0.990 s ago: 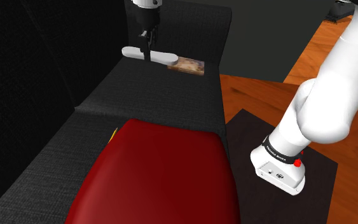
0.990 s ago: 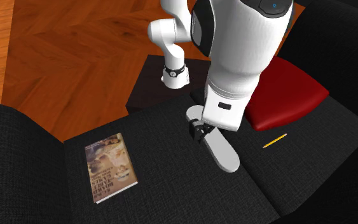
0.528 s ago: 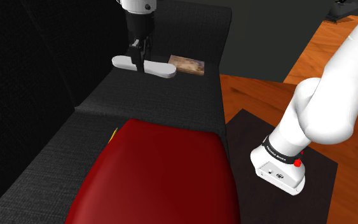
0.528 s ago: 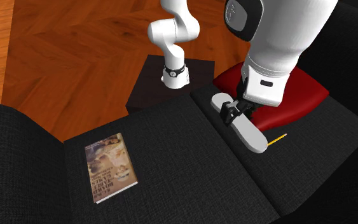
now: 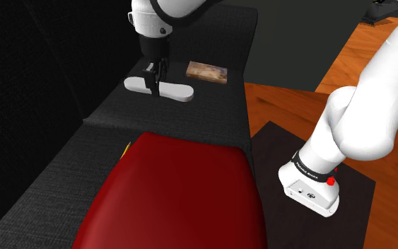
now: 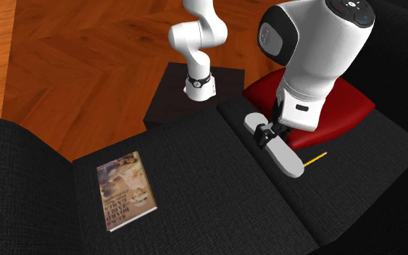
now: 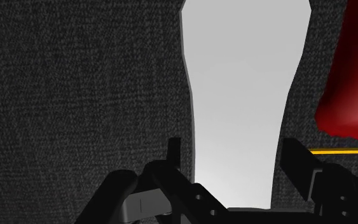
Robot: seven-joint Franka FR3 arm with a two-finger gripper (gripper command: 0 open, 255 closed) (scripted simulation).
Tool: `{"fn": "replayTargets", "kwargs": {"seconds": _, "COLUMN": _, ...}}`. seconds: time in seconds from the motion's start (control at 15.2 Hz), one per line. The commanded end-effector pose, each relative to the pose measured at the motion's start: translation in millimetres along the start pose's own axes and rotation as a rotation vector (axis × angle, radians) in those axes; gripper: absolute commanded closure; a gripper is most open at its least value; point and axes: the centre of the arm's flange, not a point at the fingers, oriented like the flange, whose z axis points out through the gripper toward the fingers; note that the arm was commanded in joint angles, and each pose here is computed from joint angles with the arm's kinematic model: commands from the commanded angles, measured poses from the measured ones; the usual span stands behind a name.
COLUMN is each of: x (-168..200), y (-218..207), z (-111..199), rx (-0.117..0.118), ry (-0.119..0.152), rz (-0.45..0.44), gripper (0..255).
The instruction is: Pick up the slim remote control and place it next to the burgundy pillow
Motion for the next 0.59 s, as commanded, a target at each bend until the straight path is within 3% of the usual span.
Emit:
{"fn": "replayTargets", "kwargs": {"seconds": 0.0, "x": 0.3, "y": 0.0, "z": 9.8, "rx": 0.0, "ry": 0.001, "rz": 0.0, "gripper": 255}}
{"fn": "replayTargets", "kwargs": {"seconds": 0.53, "x": 0.3, "y": -1.2, "z": 52.0, "rx": 0.0, "ry": 0.001, "rz": 0.0, "gripper": 255}}
